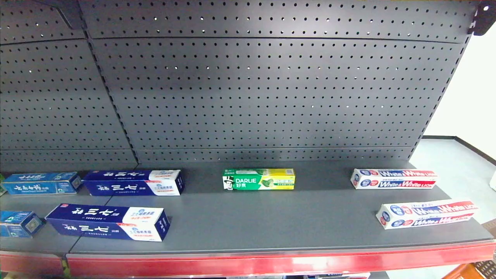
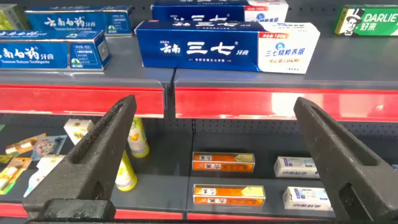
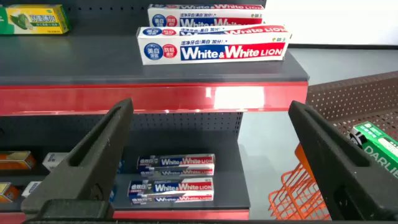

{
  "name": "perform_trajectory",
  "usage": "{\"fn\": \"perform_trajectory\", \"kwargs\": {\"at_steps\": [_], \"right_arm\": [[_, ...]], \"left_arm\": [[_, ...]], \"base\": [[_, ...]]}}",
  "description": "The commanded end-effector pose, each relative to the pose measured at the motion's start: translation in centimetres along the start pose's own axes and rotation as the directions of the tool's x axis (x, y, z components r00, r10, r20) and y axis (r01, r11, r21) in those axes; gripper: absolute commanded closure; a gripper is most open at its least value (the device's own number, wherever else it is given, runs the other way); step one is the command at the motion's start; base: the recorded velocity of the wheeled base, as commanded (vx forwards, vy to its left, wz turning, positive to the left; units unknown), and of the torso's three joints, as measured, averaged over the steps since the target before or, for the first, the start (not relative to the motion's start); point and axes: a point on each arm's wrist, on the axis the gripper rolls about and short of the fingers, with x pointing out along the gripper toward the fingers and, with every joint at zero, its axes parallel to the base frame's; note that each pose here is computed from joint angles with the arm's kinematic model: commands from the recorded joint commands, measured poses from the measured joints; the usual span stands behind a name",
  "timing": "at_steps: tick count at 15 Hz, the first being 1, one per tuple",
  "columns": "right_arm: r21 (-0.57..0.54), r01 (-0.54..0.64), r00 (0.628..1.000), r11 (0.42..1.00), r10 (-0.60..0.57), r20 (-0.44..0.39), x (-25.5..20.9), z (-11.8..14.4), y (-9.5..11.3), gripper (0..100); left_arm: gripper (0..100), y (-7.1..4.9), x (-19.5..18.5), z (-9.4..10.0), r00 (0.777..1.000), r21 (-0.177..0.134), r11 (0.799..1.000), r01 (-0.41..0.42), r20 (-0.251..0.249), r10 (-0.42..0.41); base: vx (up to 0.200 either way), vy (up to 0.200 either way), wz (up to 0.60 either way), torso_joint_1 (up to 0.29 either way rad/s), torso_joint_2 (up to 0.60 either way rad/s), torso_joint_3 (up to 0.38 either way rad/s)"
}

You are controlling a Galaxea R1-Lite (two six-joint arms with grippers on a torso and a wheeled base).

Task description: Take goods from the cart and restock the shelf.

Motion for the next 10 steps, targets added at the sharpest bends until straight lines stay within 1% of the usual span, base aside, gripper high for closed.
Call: {"fn": "perform_trajectory", "kwargs": {"at_steps": [1,10], "right_arm": [[0.000,0.000,1.000,1.000,0.000,-0.001,0.01,0.01,0.00,0],[0.002,0.000,1.000,1.000,0.000,-0.001,0.01,0.01,0.00,0]], "left_arm": [[0,0.00,0.00,0.00,1.000,0.001,1.000,-0.001,0.000,0.001],[0,0.00,0.00,0.00,1.000,-0.001,1.000,-0.001,0.000,0.001]], "base": [[0.000,0.000,-0.60,0.002,0.00,0.002],[0.000,0.000,-0.60,0.003,0.00,0.003]]}}
